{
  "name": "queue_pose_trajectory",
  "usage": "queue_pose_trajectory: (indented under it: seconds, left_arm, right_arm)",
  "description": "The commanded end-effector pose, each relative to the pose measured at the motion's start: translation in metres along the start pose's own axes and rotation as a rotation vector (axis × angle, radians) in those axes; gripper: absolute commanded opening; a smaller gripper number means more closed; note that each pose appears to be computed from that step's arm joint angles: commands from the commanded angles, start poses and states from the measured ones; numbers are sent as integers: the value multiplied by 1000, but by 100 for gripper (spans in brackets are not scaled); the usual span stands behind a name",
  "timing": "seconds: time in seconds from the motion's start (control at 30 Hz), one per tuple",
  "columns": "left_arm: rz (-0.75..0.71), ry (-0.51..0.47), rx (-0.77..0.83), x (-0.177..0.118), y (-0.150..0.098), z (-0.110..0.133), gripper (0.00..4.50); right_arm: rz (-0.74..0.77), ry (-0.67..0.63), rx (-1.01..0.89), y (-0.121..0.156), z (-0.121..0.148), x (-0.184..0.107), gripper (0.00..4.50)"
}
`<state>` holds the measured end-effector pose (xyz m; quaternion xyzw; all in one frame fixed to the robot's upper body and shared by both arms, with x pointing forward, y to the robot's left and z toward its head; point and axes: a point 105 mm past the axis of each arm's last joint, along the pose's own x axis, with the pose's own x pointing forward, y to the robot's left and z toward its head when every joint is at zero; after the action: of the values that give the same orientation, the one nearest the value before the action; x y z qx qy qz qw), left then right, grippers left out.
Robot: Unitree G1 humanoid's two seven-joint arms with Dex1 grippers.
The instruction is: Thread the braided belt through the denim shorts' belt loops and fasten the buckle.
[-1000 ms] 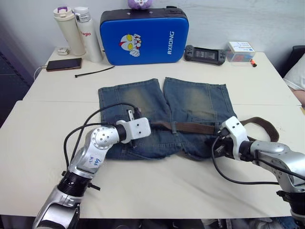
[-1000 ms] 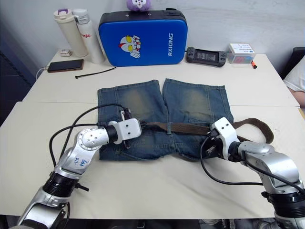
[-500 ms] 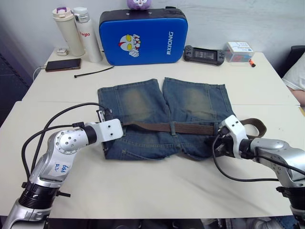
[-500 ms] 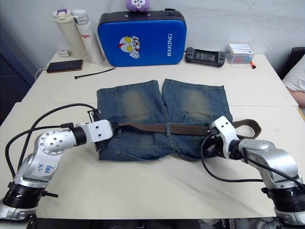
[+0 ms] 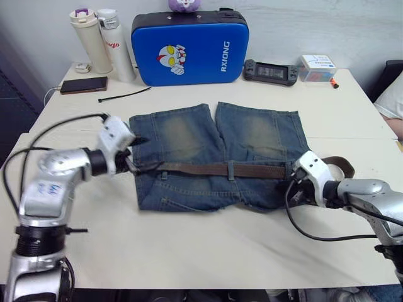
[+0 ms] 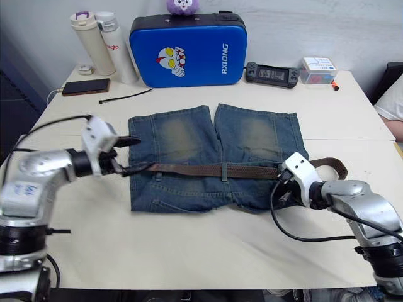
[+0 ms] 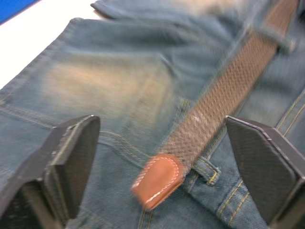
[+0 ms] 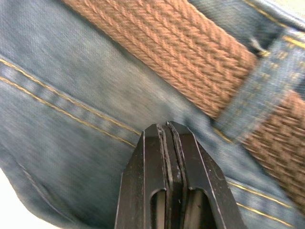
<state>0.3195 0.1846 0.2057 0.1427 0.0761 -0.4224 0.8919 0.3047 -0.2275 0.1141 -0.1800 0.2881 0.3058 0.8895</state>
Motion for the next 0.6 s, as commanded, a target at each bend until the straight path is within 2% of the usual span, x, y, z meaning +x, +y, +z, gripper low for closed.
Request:
queue_pose_trajectory:
  seconds: [0.03, 0.2, 0.23, 0.33, 0.43, 0.47, 0.53, 0.6]
  left_arm:
    - [-125, -92, -66, -2, -18, 24, 441]
    - [-232, -79, -98, -1, -41, 23, 441]
    - [-256, -70, -107, -2, -46, 21, 441]
    - [-310, -43, -116, -4, -58, 15, 441]
    - [-307, -28, -117, -4, -57, 11, 450]
    - [-297, -13, -104, -4, -54, 8, 450]
    - [-280, 13, -77, -4, -48, 4, 450]
    - [-222, 27, -42, -4, -34, 3, 450]
  right_arm:
    - [-116, 132, -47, -32, -28, -9, 0]
    - [-145, 125, -87, -51, -23, -18, 0]
    - [-113, 75, -63, -48, -13, -19, 0]
    - [42, -118, -178, -21, 34, -34, 0]
    - [166, -157, -237, 4, 59, -56, 94]
    - [220, -150, -262, 16, 66, -63, 147]
    - [294, -149, -293, 33, 75, -71, 218]
    - [350, -96, -370, 50, 73, -70, 309]
